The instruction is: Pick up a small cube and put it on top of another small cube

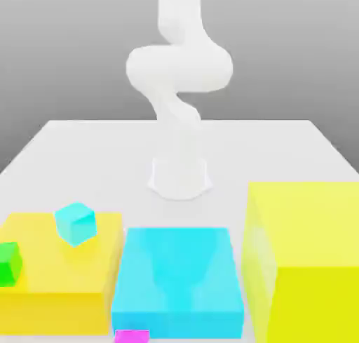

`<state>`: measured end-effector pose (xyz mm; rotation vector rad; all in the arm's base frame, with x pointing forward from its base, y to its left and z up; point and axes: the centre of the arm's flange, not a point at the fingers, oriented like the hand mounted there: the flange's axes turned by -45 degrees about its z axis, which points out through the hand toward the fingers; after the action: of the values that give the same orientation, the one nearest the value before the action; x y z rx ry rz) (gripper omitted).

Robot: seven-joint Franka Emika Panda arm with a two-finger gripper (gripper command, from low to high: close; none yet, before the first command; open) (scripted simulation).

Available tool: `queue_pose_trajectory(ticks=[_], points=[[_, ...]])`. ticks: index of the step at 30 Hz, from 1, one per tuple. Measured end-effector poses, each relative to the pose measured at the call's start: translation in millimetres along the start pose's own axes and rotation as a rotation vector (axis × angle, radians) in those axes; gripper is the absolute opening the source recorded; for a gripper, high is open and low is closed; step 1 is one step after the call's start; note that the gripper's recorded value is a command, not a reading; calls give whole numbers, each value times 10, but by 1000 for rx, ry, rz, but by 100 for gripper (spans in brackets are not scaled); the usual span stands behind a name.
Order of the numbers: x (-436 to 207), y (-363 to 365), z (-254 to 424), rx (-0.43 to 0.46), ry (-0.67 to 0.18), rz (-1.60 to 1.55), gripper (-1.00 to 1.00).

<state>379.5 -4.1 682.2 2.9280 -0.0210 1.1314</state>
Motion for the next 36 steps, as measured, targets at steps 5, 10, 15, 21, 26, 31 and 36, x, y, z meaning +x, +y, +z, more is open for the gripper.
queue_pose_trajectory(ticks=[5, 10, 15, 21, 26, 31, 36], points=[[1, 96, 903, -13, -129, -5, 0], [-154, 210, 1772, -20, -253, -9, 0], [-459, 335, 2610, -22, -377, -11, 0], [-1018, 507, 3536, -21, -526, -7, 0], [-1627, 608, 4218, -11, -650, -7, 0], [-2251, 678, 4801, -2, -733, -5, 0], [-2528, 682, 5086, -1, -737, -4, -100]])
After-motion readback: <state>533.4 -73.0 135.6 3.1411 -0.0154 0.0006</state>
